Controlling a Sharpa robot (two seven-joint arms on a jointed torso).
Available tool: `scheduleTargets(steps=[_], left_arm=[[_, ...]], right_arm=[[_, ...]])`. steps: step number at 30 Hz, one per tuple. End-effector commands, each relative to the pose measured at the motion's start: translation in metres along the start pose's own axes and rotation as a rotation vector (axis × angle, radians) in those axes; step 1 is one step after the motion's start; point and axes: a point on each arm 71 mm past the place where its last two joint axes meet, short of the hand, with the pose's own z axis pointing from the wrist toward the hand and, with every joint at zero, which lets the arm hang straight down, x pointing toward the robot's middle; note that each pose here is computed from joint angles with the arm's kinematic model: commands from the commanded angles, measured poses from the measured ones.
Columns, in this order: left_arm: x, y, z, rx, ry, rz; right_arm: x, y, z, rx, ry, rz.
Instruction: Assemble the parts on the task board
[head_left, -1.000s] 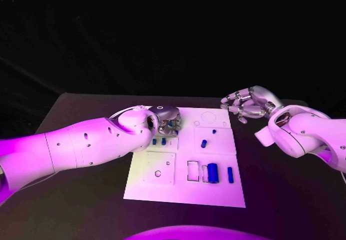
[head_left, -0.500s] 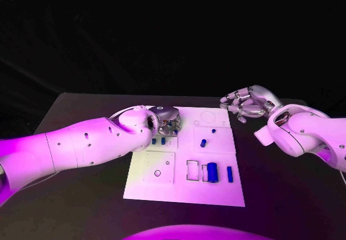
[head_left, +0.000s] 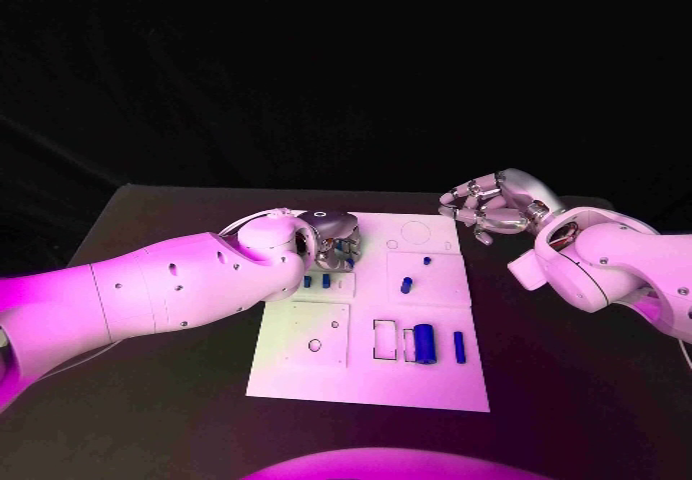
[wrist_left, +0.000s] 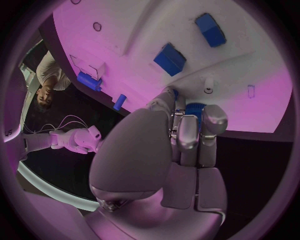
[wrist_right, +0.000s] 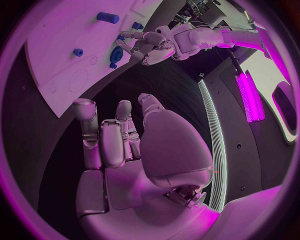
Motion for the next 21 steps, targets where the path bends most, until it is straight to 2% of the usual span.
scheduleTargets(steps=[1,10,21], left_arm=[[0.0061,-0.0004,-0.0001,-0.005,0.040,-0.008],[0.0045,-0.0008,-0.0012,0.010,0.015,-0.054],[-0.0044,0.0027,-0.0080,0.014,-0.057,-0.139]], right_arm=[[0.002,0.001,0.000,-0.013,0.016,-0.004],[0.002,0.001,0.000,-0.014,0.015,-0.004],[0.002,0.000,0.000,-0.015,0.008,-0.004]])
